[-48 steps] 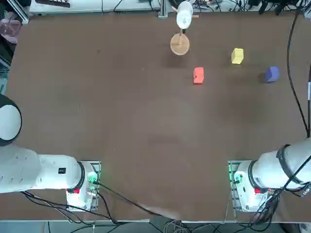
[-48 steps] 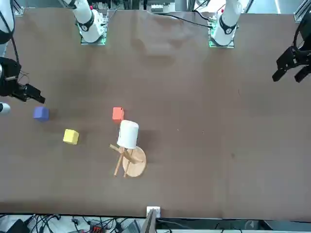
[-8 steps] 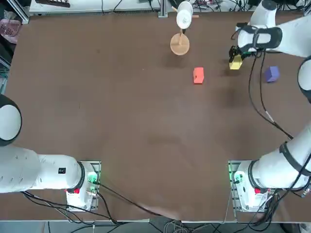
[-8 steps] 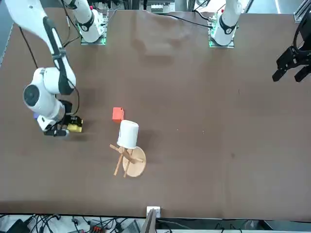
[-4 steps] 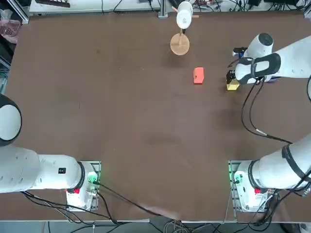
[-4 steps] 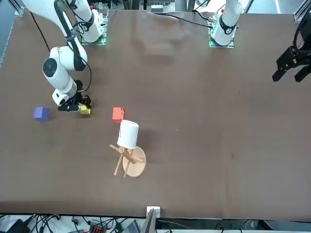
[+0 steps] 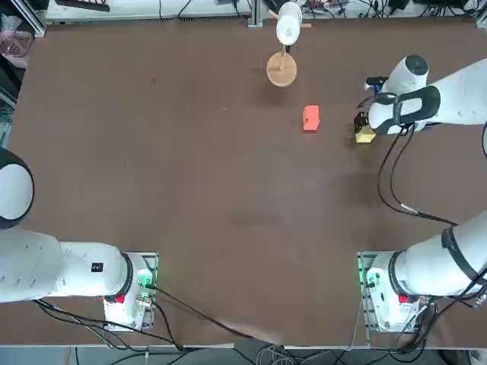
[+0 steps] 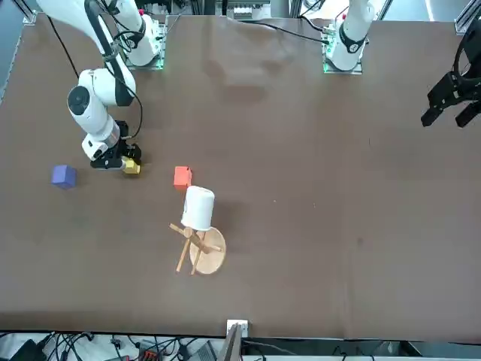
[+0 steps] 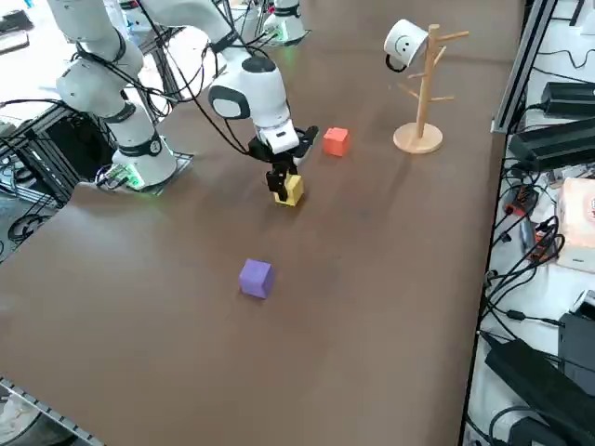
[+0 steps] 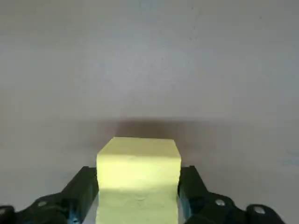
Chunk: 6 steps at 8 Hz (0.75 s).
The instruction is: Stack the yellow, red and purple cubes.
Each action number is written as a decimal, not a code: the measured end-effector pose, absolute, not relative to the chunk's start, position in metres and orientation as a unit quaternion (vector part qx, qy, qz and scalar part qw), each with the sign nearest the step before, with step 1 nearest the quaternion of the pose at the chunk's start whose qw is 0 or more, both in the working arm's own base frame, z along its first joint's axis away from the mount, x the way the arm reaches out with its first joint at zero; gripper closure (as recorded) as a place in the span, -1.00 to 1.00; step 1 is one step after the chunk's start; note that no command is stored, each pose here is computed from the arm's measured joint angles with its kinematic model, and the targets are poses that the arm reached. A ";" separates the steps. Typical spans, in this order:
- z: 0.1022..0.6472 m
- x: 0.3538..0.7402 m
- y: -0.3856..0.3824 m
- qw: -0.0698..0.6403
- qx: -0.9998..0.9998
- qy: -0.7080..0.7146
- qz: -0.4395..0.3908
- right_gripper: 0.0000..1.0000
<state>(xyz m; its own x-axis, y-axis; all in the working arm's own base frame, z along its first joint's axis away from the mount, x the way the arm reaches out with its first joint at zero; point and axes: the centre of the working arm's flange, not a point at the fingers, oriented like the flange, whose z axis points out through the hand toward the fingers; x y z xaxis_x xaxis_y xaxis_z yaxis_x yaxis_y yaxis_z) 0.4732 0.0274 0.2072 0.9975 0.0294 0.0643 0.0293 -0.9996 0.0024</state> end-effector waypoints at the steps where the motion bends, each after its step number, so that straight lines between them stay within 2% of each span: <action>1: 0.209 0.475 0.027 0.001 0.999 0.015 0.035 -1.00; 4: 0.236 0.485 0.030 -0.001 0.998 0.017 0.063 -1.00; 6: 0.268 0.496 0.058 -0.004 0.998 0.003 0.058 -1.00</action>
